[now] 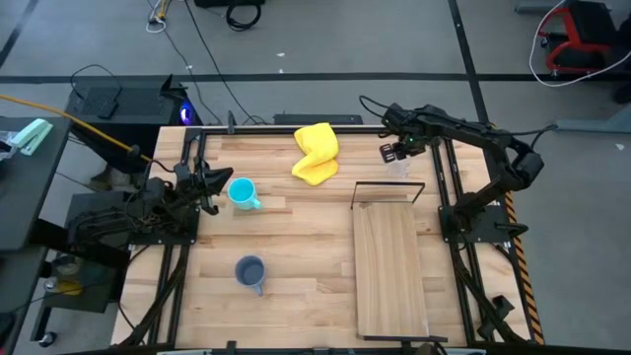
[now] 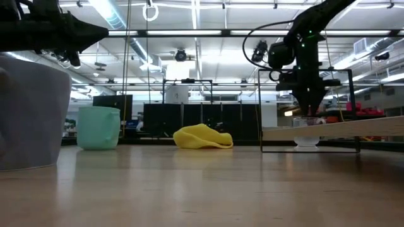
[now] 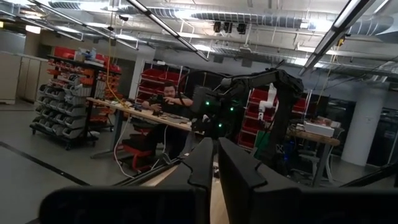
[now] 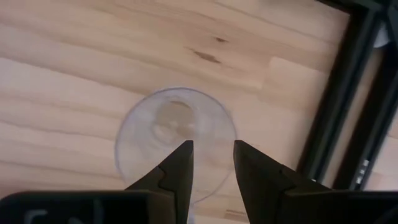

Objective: Stack small to large cups/mugs on shelf
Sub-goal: Put the transparent mug on the shelf

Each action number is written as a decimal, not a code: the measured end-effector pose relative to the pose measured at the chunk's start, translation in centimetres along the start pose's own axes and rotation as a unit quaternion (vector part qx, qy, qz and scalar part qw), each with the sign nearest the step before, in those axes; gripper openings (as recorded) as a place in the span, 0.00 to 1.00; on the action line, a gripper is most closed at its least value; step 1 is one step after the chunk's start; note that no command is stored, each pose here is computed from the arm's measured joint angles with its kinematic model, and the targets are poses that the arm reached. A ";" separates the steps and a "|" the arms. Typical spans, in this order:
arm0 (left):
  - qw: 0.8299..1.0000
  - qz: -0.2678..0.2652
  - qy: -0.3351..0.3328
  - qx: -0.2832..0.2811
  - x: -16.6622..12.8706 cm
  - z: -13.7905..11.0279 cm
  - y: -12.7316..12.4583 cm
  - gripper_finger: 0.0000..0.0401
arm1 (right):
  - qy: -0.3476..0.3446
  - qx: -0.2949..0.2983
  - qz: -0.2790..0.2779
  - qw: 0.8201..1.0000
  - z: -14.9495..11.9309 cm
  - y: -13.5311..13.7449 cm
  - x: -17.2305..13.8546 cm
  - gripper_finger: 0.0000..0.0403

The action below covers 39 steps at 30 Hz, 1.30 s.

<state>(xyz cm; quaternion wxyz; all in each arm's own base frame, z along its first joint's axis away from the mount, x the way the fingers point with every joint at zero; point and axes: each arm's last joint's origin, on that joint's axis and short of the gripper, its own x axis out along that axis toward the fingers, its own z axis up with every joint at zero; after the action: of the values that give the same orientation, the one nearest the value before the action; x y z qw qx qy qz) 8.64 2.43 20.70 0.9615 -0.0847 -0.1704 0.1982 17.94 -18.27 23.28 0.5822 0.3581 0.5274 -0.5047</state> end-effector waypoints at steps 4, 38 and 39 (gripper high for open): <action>1.000 0.000 0.000 0.000 0.0 0.0 0.0 0.07 | 0.006 0.000 -0.007 1.000 -0.1 -0.1 0.0 0.30; 1.000 0.000 -0.001 0.000 0.0 0.0 0.0 0.07 | 0.004 -0.020 -0.010 1.000 -0.7 -0.6 2.6 0.09; 1.000 0.000 -0.001 0.000 0.0 0.0 0.0 0.06 | 0.004 -0.020 -0.010 1.000 -0.7 -0.6 2.6 0.06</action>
<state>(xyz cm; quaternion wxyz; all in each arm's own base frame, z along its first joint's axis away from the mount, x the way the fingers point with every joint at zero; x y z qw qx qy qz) 8.63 2.43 20.72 0.9614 -0.0842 -0.1712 0.1982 17.02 -18.32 20.70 0.5823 0.3429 0.5432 -0.4983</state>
